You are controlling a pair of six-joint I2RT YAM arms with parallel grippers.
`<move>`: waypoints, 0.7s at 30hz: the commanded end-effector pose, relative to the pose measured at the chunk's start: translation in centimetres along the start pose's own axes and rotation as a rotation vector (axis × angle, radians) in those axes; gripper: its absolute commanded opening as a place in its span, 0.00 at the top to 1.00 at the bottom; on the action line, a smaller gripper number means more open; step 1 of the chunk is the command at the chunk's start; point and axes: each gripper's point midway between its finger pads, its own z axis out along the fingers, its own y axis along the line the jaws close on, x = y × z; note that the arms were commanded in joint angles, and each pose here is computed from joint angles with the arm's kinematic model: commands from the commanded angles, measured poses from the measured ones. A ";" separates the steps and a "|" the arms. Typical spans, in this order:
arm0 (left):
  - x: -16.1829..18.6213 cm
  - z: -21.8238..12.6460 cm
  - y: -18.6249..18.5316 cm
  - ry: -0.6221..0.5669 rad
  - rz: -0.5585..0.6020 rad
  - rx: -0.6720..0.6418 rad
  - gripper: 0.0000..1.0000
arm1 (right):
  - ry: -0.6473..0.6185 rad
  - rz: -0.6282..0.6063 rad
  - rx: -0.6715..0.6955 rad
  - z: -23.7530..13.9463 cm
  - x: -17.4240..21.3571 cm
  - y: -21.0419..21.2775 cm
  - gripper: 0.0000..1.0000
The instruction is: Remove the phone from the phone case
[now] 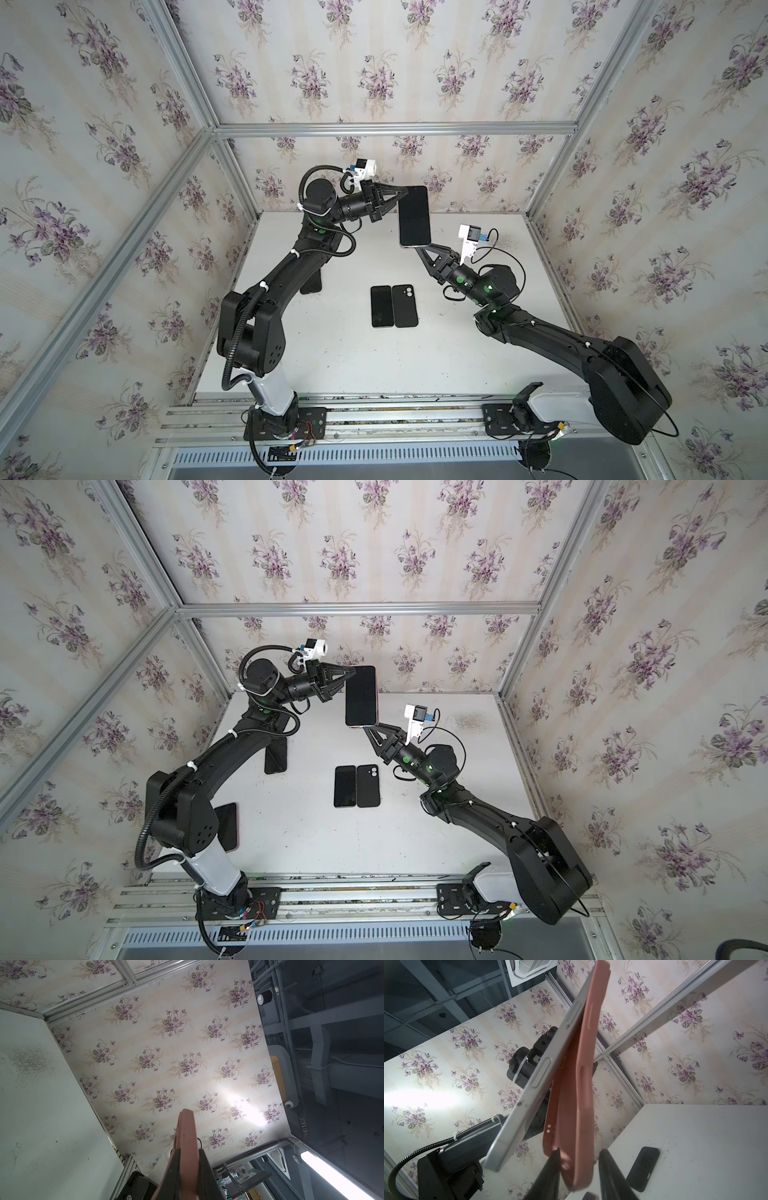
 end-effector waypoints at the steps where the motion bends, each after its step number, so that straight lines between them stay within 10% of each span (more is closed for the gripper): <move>1: 0.9 0.0 -0.9 0.049 0.019 0.030 1.00 | -0.091 -0.010 0.025 -0.4 -2.6 -0.6 0.67; 21: 0.8 -0.1 1.9 0.008 -0.016 -0.009 1.00 | -0.040 0.070 0.003 -0.6 -1.7 -0.6 0.89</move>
